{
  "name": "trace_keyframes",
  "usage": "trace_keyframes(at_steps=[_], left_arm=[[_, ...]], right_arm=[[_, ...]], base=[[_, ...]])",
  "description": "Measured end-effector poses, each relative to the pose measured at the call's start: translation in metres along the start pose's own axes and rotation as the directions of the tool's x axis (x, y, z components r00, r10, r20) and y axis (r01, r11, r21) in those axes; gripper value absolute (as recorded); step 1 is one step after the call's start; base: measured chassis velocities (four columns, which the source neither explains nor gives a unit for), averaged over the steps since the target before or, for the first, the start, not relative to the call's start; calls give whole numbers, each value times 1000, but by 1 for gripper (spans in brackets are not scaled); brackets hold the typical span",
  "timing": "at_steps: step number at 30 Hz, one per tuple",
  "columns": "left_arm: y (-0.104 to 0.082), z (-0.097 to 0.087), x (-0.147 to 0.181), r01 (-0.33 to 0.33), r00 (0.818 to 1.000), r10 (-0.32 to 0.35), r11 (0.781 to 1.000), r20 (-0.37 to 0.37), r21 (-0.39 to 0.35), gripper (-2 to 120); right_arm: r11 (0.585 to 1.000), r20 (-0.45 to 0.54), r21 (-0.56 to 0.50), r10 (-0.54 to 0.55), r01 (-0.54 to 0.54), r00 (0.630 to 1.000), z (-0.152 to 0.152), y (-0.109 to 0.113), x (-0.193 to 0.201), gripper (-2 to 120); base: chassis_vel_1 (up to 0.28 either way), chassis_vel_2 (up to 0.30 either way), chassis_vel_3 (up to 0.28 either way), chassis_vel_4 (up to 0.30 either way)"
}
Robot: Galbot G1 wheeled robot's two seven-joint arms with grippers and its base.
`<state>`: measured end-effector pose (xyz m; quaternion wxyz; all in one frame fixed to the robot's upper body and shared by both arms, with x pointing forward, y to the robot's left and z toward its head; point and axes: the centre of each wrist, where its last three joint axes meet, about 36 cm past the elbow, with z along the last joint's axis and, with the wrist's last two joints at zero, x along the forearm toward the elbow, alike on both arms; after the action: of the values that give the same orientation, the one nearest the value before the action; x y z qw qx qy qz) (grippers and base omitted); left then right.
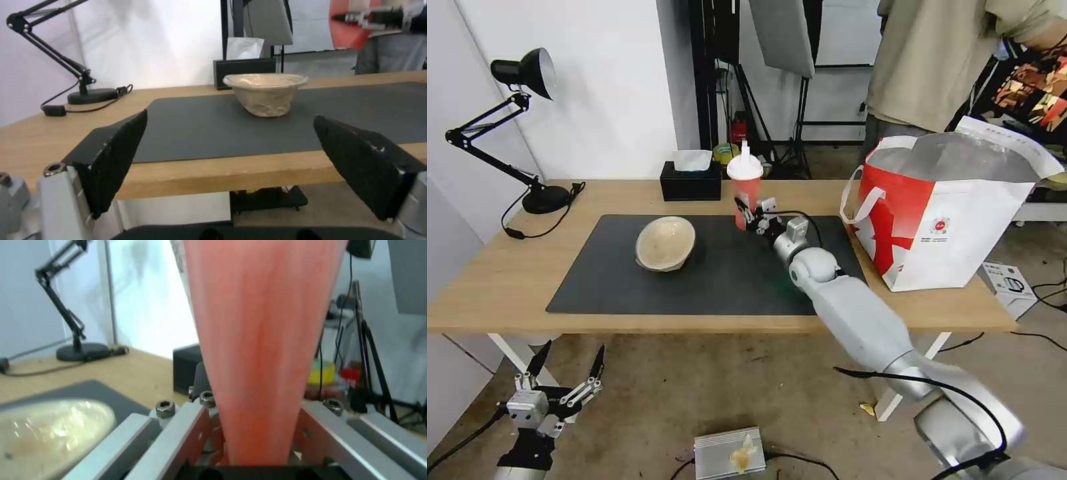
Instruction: Pick up the trash from the table and place it into the takeout bag.
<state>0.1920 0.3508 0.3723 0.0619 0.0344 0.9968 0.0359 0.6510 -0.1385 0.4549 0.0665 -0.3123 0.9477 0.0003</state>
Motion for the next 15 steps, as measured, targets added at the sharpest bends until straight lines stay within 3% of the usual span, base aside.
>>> trace_keyframes(at_steps=[11, 15], left_arm=[[1, -4, 1, 0, 1000, 0, 1000, 11, -9, 100], [2, -6, 2, 1, 1000, -1, 1000, 17, -14, 100]], right_arm=[[998, 73, 56, -28, 24, 997, -77, -19, 1, 7], [995, 114, 91, -51, 40, 992, -129, -30, 9, 7]], base=[[0, 0, 0, 0], [0, 0, 0, 0]])
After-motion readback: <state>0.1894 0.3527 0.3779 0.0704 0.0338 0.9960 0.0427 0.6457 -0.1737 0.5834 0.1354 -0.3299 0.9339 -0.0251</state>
